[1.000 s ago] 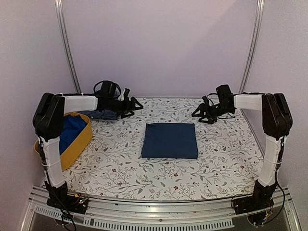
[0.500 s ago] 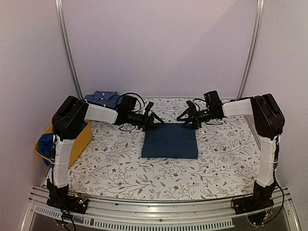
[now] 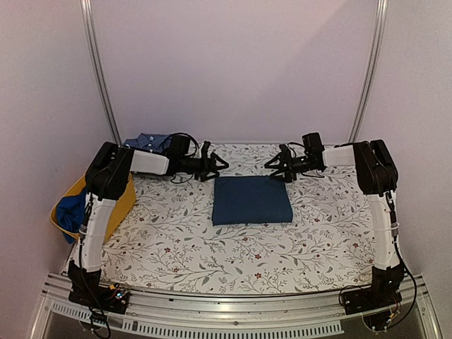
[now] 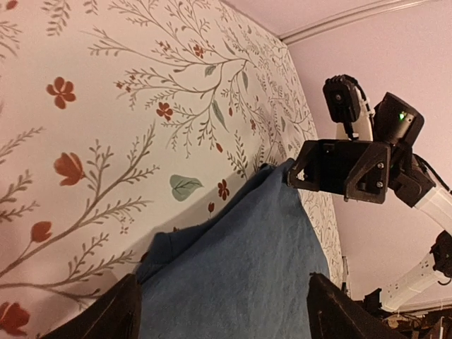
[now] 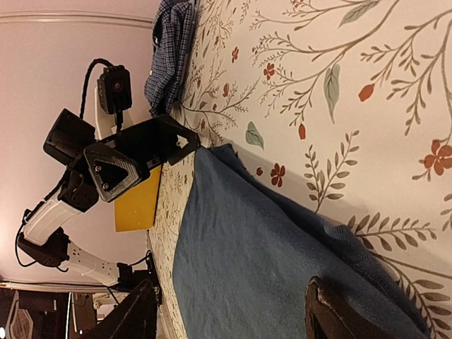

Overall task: Fold and stack the mixed laundry pile
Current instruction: Smooth out the square-folded T-shirt at the center of the board.

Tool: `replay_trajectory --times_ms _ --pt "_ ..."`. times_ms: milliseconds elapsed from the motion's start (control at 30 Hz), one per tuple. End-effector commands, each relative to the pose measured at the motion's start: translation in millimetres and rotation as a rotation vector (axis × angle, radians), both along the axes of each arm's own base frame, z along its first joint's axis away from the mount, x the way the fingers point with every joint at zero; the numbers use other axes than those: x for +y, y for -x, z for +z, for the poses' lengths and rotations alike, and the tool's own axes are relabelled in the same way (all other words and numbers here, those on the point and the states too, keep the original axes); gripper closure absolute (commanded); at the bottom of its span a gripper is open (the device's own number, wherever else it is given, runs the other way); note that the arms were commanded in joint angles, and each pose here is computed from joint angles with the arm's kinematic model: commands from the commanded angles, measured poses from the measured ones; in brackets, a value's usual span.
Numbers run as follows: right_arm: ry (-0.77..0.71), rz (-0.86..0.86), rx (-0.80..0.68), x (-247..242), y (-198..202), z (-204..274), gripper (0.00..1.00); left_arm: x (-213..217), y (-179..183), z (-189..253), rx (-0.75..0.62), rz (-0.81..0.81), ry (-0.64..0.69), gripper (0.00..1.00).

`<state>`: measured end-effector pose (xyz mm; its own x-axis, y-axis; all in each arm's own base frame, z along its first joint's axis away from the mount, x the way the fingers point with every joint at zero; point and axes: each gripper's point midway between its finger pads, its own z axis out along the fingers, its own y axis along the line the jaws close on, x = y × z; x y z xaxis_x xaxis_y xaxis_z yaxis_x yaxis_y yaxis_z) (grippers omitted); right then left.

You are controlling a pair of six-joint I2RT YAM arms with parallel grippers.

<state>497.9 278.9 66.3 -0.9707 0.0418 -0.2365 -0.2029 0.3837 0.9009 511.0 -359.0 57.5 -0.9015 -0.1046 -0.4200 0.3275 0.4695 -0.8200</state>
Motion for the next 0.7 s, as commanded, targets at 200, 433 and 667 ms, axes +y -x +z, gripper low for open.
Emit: replay_trajectory --times_ms 200,433,667 --pt "-0.047 0.105 -0.021 45.6 110.3 99.4 0.24 -33.6 142.6 82.2 -0.068 -0.244 0.003 0.18" --pt "-0.069 0.160 0.125 80.5 179.1 50.8 0.24 -71.4 197.0 50.3 0.035 -0.321 0.038 0.18" --pt "0.048 0.072 0.329 43.2 198.1 -51.7 0.25 -47.9 207.5 -26.0 0.221 -0.221 0.046 0.18"
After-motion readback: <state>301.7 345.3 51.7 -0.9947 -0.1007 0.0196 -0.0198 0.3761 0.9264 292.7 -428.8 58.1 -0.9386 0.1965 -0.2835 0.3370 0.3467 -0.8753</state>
